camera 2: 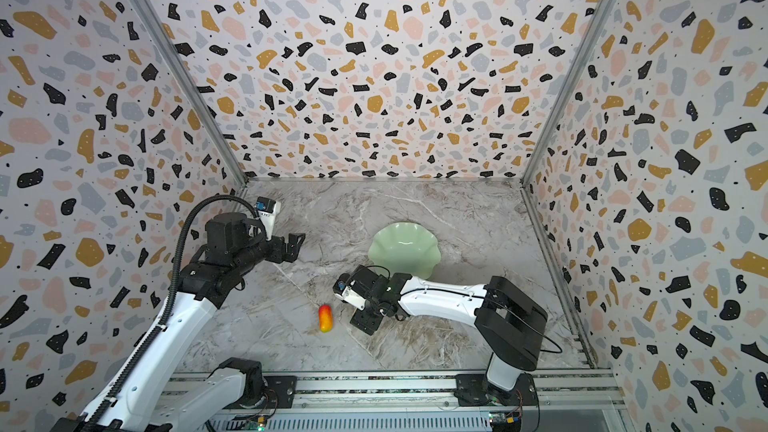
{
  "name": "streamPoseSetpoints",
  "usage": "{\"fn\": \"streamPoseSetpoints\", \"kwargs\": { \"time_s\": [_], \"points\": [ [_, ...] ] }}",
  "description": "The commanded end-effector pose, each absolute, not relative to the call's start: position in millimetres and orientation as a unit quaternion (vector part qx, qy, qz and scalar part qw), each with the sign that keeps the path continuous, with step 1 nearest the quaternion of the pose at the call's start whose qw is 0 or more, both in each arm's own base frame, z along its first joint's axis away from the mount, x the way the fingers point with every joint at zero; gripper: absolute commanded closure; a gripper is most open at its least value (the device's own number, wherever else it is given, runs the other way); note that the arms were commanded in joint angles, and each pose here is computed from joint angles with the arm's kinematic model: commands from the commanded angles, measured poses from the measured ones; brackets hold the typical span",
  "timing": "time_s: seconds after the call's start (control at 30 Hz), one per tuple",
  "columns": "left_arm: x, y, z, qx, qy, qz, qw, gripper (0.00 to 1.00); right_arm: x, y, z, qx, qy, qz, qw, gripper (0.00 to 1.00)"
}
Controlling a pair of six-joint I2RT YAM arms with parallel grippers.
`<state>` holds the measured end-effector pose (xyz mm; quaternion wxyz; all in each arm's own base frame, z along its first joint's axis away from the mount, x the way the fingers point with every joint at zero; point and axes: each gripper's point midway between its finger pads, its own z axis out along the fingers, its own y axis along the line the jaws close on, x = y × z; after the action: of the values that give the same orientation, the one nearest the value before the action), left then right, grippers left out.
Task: Place and organize the fake fruits in the fruit bowl
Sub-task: 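Grasp the yellow apple with the right gripper while the left arm lifts, then carry the yellow apple into the green bowl and open the right gripper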
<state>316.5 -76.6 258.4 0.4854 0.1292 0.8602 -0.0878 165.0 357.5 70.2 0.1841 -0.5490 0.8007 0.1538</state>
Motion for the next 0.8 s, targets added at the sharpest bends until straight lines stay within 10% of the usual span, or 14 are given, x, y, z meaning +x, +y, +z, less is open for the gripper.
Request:
{"fn": "streamPoseSetpoints", "kwargs": {
  "time_s": [0.0, 0.43, 0.77],
  "points": [
    [319, -77, 263, 0.133, 0.851, -0.092, 0.500, 0.00, 164, 357, 68, -0.546, 0.803, 0.160, 0.177, 0.31],
    [319, -77, 263, 0.133, 0.851, -0.092, 0.500, 0.00, 165, 357, 89, -0.550, 0.798, 0.159, 0.188, 0.64],
    [319, -76, 262, 0.132, 0.851, -0.092, 0.500, 0.00, 208, 341, 169, -0.512, 0.792, 0.159, 0.291, 0.67]
  ]
}}
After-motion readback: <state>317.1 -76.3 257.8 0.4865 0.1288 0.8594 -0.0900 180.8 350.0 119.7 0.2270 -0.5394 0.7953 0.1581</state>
